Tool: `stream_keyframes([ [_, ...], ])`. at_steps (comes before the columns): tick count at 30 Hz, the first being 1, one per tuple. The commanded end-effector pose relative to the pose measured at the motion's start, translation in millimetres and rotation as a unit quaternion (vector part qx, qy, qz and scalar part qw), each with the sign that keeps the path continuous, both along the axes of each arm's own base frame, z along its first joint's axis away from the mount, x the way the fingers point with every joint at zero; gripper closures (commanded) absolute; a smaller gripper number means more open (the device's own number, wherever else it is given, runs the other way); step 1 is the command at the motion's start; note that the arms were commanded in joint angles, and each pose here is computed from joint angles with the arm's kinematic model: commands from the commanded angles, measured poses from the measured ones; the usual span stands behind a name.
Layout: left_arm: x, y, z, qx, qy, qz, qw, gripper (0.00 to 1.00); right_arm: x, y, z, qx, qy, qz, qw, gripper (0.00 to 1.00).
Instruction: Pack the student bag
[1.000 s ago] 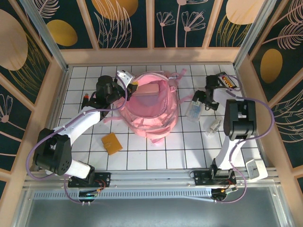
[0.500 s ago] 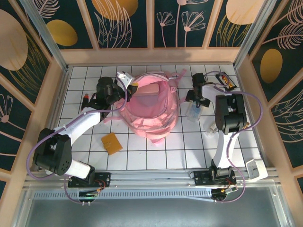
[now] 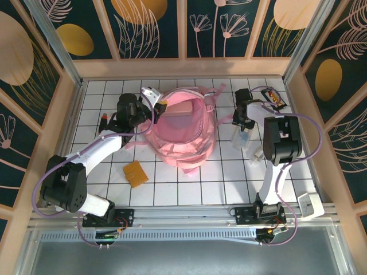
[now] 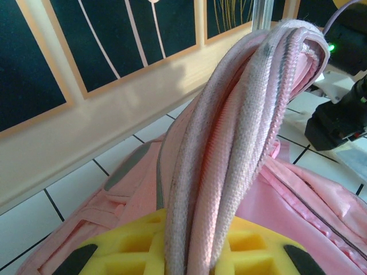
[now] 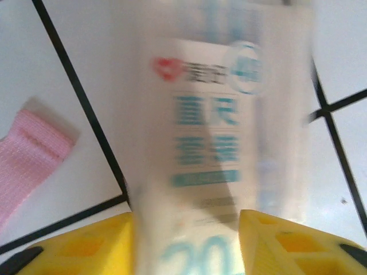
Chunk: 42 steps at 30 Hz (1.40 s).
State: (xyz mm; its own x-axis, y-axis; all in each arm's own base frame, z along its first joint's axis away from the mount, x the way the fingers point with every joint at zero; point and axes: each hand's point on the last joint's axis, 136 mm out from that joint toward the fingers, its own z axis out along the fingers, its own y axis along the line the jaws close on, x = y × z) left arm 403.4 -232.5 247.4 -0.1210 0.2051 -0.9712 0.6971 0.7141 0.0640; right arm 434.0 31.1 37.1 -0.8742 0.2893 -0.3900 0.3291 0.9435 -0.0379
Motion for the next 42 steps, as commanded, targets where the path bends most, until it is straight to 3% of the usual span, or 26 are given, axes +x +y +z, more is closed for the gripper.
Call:
stream_keyframes([
  [1,1,-1,46,-0.033,-0.076,0.003,0.997,1.00,-14,-2,32,0.012,-0.015,0.003,1.000,0.54],
  [6,4,-2,47,-0.041,-0.073,0.006,0.996,1.00,-24,15,58,0.064,-0.050,0.030,0.996,0.73],
  [8,5,-3,48,-0.044,-0.072,0.004,0.996,1.00,-30,6,60,0.045,-0.041,0.017,0.998,0.62],
  [10,6,-3,48,-0.046,-0.069,0.003,0.997,1.00,-32,-18,60,0.020,-0.041,-0.005,0.999,0.34],
  [12,6,-4,47,-0.048,-0.066,0.002,0.997,1.00,-35,-43,50,0.039,-0.035,-0.028,0.998,0.29],
  [16,3,-5,40,-0.048,-0.055,-0.002,0.997,1.00,-36,-55,25,0.179,-0.036,-0.019,0.983,0.23],
  [17,3,-5,39,-0.048,-0.053,-0.002,0.997,1.00,-36,-58,20,0.177,-0.026,-0.021,0.984,0.21],
  [19,2,-5,40,-0.051,-0.050,-0.004,0.997,1.00,-37,-64,8,0.152,0.004,-0.020,0.988,0.04],
  [20,1,-5,40,-0.051,-0.049,-0.005,0.997,1.00,-37,-63,4,0.156,0.009,-0.018,0.988,0.01],
  [24,0,-6,40,-0.046,-0.050,-0.008,0.998,1.00,-35,-50,-2,0.158,0.019,-0.002,0.987,0.01],
  [34,0,-7,30,-0.048,-0.040,-0.012,0.998,1.00,-37,-50,-35,0.055,0.084,-0.010,0.995,0.01],
  [42,0,-5,33,-0.043,-0.046,-0.008,0.998,1.00,-26,-27,-22,0.091,0.058,0.010,0.994,0.01],
])
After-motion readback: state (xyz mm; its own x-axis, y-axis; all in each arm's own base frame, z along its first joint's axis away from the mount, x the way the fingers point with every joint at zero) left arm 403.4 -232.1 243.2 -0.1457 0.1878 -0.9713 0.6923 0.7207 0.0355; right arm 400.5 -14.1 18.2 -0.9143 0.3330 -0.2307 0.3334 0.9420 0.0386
